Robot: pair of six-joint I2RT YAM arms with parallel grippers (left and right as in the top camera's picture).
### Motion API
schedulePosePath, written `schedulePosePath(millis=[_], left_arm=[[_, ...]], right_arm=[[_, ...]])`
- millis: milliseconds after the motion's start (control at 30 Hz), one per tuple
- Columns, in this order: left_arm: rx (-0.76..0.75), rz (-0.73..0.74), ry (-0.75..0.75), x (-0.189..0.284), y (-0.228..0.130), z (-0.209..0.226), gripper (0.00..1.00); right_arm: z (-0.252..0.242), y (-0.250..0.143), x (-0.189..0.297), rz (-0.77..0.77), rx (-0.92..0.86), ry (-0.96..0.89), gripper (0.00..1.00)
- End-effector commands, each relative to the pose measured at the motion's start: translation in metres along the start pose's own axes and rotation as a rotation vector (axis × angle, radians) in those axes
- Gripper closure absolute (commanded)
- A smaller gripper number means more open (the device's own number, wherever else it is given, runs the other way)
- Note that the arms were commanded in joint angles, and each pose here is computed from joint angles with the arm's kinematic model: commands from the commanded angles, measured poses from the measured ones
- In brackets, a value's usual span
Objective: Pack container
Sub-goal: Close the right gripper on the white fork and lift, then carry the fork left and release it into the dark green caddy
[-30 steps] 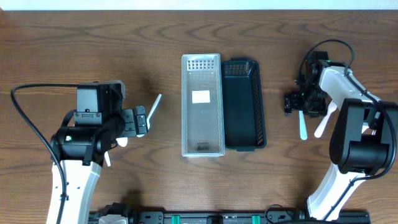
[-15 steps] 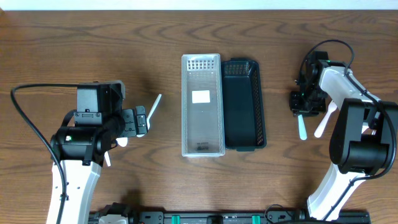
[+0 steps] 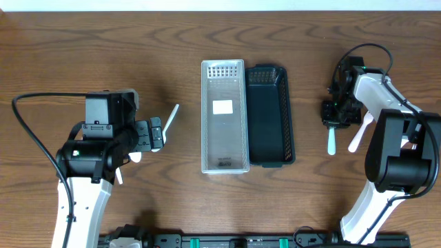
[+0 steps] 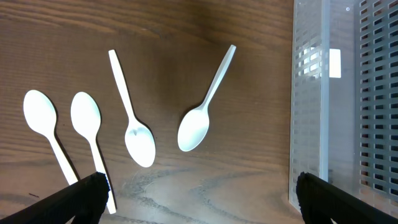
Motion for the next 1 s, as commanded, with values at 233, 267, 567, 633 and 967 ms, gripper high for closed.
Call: schedulePosePath(millis=[233, 267, 567, 633, 967], left_arm=[[-0.003, -0.018, 0.013, 0.005, 0.006, 0.002, 0.02], [-0.003, -0.018, 0.013, 0.005, 0.006, 0.002, 0.02], [-0.003, -0.016, 0.013, 0.005, 0.005, 0.003, 0.02], [-0.003, -0.015, 0.013, 0.005, 0.005, 0.003, 0.02], [-0.003, -0.013, 0.013, 0.005, 0.005, 0.003, 0.02]], right_arm=[[0.018, 0.013, 0.072, -0.127, -0.016, 0.007, 0.99], [0.024, 0.014, 0.088, -0.165, -0.008, 0.020, 0.99], [0.119, -0.020, 0.198, -0.441, 0.100, 0.216, 0.99], [0.142, -0.030, 0.198, -0.441, 0.141, 0.234, 0.99], [0.203, -0.039, 0.115, -0.286, 0.261, 0.165, 0.99]])
Point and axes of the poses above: each gripper's point midway between its finger pads, its own x axis back along the fingers, its own z axis along the line the jaws close on, y = z × x, the point moved 1 cm from there along x, back along the fingers, and after that the axes turned 6 degrees about -x, right-handed, at the moved point
